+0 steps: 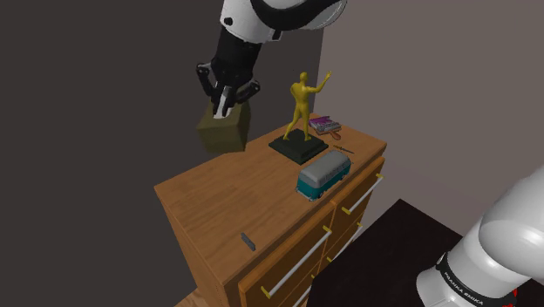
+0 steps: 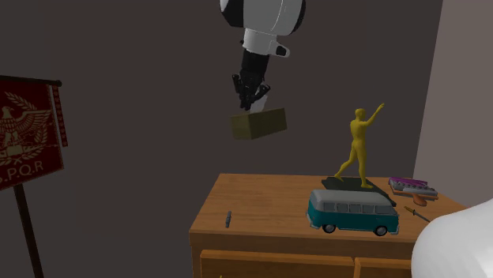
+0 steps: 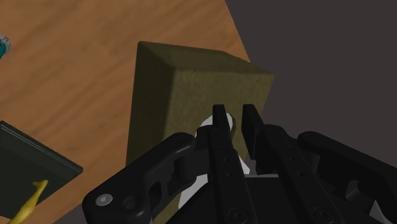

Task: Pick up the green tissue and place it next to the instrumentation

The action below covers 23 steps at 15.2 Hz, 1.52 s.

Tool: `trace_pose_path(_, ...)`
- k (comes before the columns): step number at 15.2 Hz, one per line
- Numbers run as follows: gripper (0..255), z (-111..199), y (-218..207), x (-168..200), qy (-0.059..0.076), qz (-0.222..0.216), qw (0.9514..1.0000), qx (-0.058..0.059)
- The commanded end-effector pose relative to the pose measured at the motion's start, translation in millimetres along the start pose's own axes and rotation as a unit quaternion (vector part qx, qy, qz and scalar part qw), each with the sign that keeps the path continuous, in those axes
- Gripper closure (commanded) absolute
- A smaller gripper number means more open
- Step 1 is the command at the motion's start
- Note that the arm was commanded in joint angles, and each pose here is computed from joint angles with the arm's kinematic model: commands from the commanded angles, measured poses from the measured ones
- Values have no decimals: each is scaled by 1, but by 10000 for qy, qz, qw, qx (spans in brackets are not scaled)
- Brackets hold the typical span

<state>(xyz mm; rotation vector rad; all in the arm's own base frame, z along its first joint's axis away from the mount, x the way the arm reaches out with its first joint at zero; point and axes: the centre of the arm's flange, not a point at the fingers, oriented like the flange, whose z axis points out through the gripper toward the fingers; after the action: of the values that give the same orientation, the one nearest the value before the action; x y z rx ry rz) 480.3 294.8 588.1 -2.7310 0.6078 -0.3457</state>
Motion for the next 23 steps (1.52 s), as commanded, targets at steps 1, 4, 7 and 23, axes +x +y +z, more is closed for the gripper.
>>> trace_pose_path(1, 255, -8, 25, 11, -3, -5, 10000, 12)
trace_pose_path(4, 255, -19, 60, 26, -3, -5, 10000, 12)
trace_pose_path(7, 255, -30, 95, 41, -3, -5, 10000, 12)
trace_pose_path(23, 255, -90, 281, 119, -3, -5, 10000, 12)
